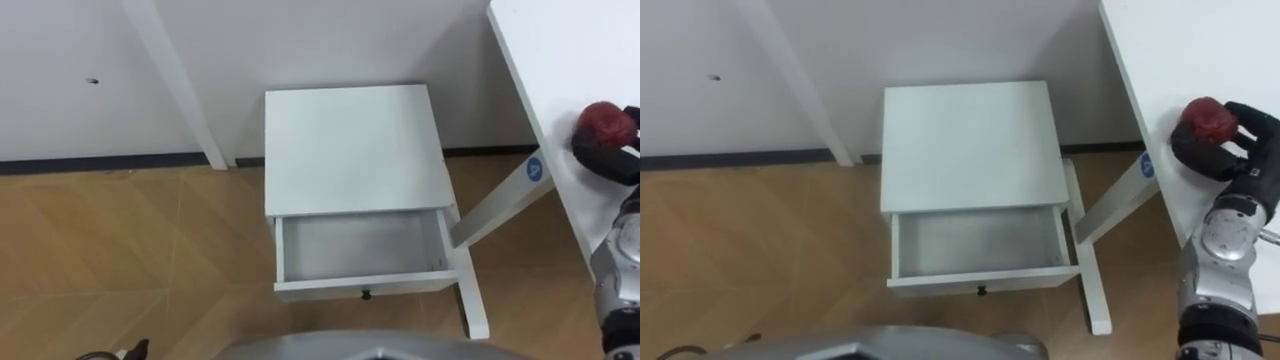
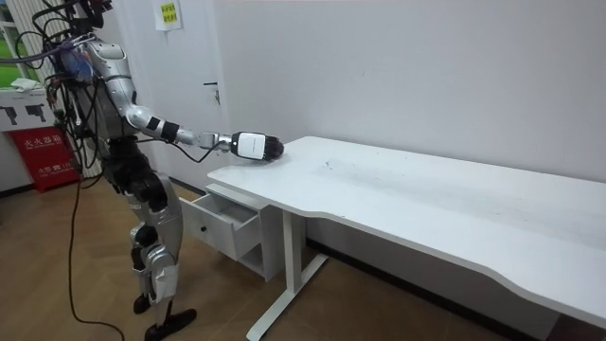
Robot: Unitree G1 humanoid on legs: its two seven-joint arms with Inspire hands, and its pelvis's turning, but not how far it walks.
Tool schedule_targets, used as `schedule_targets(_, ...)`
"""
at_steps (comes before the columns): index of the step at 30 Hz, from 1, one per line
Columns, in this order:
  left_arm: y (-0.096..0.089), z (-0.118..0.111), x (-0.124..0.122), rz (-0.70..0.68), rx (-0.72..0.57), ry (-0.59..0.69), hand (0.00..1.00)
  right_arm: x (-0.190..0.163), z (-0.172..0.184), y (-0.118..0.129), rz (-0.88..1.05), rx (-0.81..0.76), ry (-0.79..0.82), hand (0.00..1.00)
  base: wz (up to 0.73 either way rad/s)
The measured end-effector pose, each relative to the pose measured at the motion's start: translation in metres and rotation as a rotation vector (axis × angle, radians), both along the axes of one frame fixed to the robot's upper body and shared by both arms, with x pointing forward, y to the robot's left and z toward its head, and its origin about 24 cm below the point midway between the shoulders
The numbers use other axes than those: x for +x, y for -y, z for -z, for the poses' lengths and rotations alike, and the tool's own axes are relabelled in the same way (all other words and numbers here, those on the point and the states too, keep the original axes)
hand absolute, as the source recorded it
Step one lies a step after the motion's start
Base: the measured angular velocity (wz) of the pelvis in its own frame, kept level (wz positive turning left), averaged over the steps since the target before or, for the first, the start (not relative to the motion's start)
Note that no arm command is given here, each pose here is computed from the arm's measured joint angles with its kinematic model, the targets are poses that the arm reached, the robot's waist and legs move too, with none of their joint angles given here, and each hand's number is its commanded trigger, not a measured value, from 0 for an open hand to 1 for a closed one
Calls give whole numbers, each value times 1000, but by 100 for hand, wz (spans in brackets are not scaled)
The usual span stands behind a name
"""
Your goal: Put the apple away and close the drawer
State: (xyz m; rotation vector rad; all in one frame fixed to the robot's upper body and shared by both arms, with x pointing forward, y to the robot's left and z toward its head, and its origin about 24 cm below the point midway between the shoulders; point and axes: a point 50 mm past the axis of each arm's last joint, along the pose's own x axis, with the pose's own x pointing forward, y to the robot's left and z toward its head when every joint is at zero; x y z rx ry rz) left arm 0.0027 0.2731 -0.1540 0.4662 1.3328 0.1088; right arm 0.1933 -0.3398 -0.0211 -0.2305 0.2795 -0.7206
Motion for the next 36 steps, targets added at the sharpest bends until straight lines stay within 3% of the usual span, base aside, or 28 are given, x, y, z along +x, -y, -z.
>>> schedule_targets(9,2,1,6,13,-30,6,0,6,1,-9,-90,13,-24,100,0)
schedule_targets(23,6,1,21,117,-33,17,0,45,-21,-94,-731,-72,-33,100,3)
schedule_targets(31,10,3,27,145,-43,4,0,41,-19,-109,-886,-41,-63,100,4)
schedule_targets(36,10,3,35,150,-41,17,0,27,-5,-110,-941,-20,-172,100,3)
